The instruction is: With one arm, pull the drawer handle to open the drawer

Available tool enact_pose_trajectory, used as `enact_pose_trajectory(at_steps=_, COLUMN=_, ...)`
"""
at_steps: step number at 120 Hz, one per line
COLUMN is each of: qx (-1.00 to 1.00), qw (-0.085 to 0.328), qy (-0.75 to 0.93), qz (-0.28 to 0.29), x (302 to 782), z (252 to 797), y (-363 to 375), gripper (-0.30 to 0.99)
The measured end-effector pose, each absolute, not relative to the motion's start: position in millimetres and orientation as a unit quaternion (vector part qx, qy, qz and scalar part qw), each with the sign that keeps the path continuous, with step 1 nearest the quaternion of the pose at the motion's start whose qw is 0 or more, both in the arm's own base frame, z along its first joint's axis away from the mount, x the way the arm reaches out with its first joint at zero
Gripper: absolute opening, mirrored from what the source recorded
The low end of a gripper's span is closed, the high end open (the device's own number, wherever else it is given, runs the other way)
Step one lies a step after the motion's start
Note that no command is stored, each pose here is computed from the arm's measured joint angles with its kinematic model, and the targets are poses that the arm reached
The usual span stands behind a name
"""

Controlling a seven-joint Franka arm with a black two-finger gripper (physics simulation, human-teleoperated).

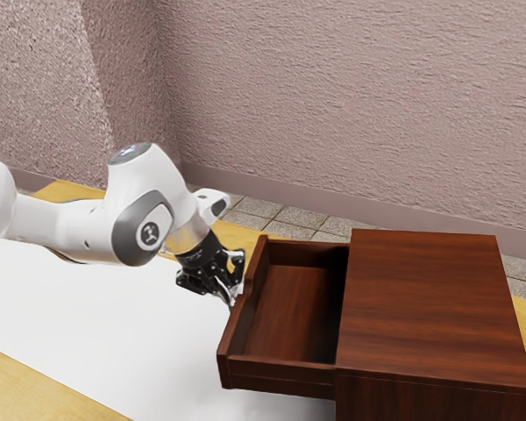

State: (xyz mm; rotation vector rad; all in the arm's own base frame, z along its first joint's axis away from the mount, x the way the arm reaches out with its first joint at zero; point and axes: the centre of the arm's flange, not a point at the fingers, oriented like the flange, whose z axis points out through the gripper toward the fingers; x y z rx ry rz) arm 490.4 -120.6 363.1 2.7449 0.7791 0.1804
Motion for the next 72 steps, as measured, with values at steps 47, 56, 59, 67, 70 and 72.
enact_pose_trajectory(at_steps=47, qx=0.949, qw=0.136, qy=0.278, qz=0.065, x=487.5, z=366.5, y=-104.9, gripper=0.02)
enact_pose_trajectory(at_steps=56, qx=0.949, qw=0.136, qy=0.277, qz=0.065, x=487.1, z=367.8, y=-104.9, gripper=0.02)
enact_pose_trajectory(at_steps=59, qx=0.949, qw=0.136, qy=0.277, qz=0.065, x=487.0, z=368.2, y=-104.8, gripper=0.03)
enact_pose_trajectory(at_steps=67, qx=0.949, qw=0.135, qy=0.276, qz=0.066, x=486.8, z=369.4, y=-104.7, gripper=0.04)
enact_pose_trajectory(at_steps=70, qx=0.949, qw=0.135, qy=0.276, qz=0.066, x=486.7, z=369.9, y=-104.6, gripper=0.04)
enact_pose_trajectory(at_steps=72, qx=0.949, qw=0.136, qy=0.276, qz=0.066, x=486.7, z=370.5, y=-104.6, gripper=0.05)
